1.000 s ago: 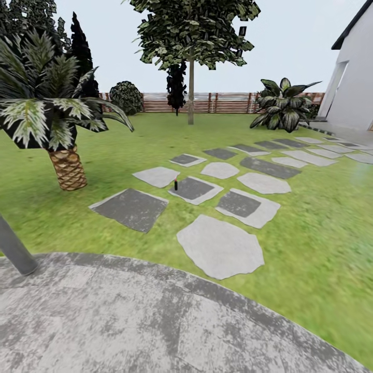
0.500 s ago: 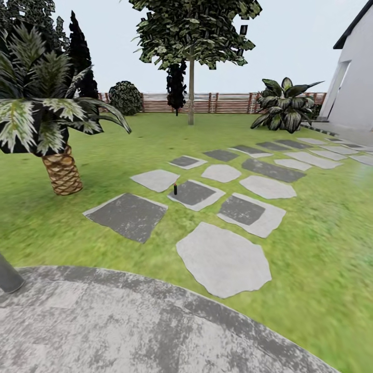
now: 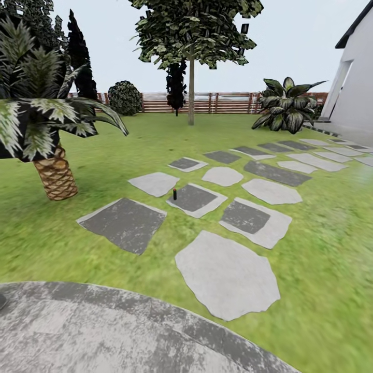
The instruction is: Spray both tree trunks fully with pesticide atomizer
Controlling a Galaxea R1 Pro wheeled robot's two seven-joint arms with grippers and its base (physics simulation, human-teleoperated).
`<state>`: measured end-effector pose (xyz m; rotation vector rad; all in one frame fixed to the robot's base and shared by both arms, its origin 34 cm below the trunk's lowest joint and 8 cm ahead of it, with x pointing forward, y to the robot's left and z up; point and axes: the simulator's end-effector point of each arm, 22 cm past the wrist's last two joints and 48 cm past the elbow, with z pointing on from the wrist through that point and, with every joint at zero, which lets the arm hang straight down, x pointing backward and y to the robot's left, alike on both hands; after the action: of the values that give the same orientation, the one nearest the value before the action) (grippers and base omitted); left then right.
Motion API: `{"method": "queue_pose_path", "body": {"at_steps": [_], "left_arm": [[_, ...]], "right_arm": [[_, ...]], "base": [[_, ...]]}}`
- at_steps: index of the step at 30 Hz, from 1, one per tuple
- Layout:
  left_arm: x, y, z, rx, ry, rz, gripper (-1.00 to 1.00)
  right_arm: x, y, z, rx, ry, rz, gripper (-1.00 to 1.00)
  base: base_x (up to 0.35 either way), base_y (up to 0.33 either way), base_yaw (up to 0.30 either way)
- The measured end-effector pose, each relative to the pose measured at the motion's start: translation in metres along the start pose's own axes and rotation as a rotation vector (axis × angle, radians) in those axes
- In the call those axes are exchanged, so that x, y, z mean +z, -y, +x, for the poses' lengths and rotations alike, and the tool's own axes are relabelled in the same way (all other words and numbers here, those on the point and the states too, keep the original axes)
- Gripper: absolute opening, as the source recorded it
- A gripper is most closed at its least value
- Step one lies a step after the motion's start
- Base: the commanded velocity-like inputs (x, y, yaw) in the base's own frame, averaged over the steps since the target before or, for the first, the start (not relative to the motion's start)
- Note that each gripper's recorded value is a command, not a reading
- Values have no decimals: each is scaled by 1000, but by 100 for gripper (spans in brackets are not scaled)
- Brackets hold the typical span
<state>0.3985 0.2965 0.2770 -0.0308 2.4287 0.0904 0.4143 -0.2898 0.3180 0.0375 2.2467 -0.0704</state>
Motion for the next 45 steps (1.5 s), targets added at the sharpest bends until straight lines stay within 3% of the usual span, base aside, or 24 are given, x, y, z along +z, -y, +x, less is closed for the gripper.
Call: {"method": "queue_pose_path", "body": {"at_steps": [45], "left_arm": [[0,0,0,0,0,0,100]], "right_arm": [[0,0,1,0,-2,0,100]], "base": [[339,-5,0]]}}
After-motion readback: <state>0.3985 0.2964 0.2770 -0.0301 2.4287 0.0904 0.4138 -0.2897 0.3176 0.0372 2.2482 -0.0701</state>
